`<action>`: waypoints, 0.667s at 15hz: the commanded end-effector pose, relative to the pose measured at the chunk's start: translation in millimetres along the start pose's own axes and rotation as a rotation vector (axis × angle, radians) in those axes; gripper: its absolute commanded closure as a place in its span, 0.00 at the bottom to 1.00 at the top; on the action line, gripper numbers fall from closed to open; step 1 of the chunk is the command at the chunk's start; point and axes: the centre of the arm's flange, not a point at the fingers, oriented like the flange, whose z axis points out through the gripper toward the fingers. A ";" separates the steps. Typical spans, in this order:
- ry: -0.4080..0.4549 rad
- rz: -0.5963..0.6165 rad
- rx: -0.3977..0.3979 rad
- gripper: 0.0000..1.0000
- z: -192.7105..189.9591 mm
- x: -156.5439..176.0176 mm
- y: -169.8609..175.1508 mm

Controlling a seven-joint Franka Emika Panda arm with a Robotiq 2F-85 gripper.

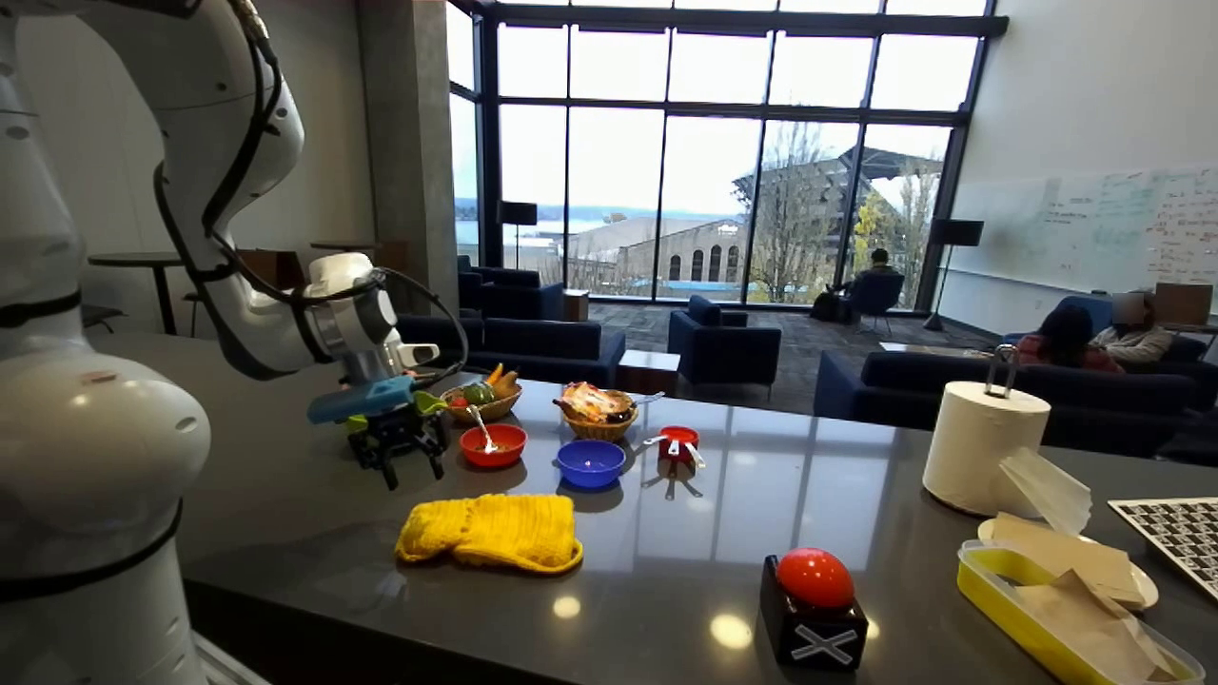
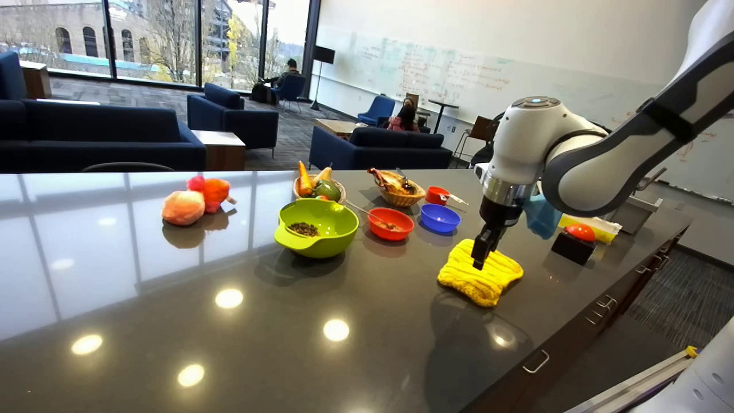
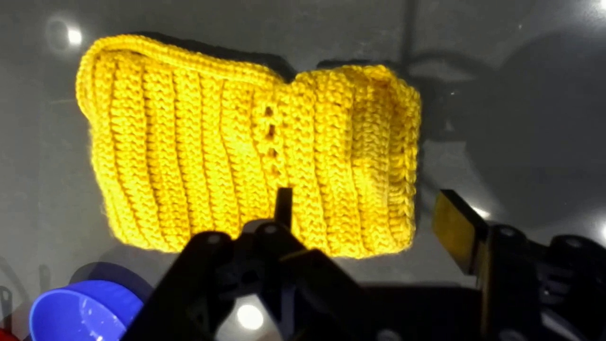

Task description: Flip the yellow cloth.

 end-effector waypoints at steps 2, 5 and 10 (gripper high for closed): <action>-0.032 0.038 0.050 0.00 -24.6 -7.3 36.4; -0.061 0.087 0.106 0.00 -40.4 -10.0 68.9; -0.106 0.109 0.204 0.00 -66.9 -19.8 106.0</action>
